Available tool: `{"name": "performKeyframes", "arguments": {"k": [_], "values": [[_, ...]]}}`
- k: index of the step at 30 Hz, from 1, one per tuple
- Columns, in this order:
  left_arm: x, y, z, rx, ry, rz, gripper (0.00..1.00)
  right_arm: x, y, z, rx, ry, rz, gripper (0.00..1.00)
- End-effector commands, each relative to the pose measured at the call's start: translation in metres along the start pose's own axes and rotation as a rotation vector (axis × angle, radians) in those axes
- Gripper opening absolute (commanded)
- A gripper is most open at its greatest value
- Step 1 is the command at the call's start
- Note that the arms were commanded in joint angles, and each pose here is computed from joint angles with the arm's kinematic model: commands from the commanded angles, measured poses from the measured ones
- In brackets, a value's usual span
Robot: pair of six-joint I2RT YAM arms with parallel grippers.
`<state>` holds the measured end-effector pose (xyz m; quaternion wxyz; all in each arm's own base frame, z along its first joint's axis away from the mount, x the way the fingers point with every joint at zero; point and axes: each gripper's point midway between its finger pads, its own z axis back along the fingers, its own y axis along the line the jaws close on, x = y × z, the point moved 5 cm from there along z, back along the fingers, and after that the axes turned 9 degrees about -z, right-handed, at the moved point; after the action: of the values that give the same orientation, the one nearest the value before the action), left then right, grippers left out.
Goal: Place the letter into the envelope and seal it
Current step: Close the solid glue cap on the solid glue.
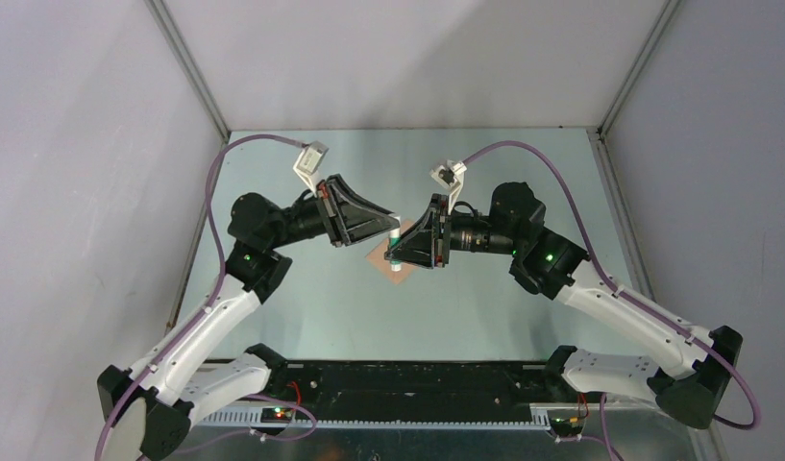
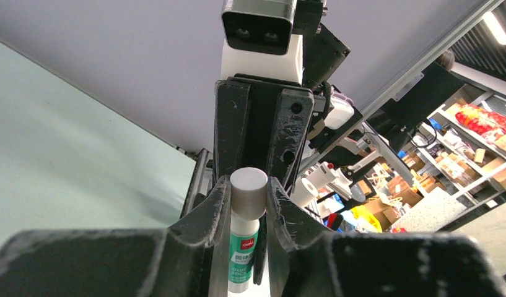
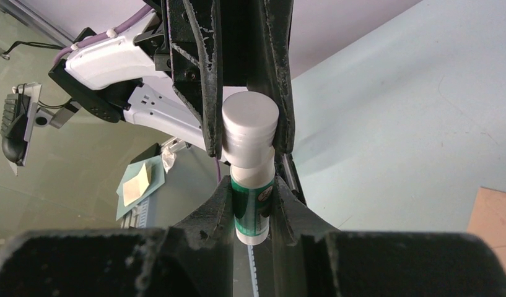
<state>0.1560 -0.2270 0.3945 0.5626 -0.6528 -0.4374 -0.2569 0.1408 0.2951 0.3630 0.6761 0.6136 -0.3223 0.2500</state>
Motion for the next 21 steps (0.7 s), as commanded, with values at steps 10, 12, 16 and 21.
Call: {"name": "performKeyframes", "arguments": {"k": [10,12,16,21], "values": [[-0.0184,0.0074,-0.0027,0.009,0.088,0.009,0.0,0.0315,0.0307,0.0049,0.106,-0.137,0.058,0.0],[-0.0201,0.0093,-0.002,0.021,0.096,0.005,0.0,0.0322,0.0304,0.0055,0.099,-0.143,0.06,0.0],[-0.0213,0.0116,-0.0016,0.035,0.099,0.004,0.0,0.0348,0.0327,0.0093,0.093,-0.16,0.074,0.0],[-0.0198,0.0113,-0.0018,0.039,0.093,0.003,0.0,0.0353,0.0305,0.0134,0.065,-0.17,0.08,0.0]]}}
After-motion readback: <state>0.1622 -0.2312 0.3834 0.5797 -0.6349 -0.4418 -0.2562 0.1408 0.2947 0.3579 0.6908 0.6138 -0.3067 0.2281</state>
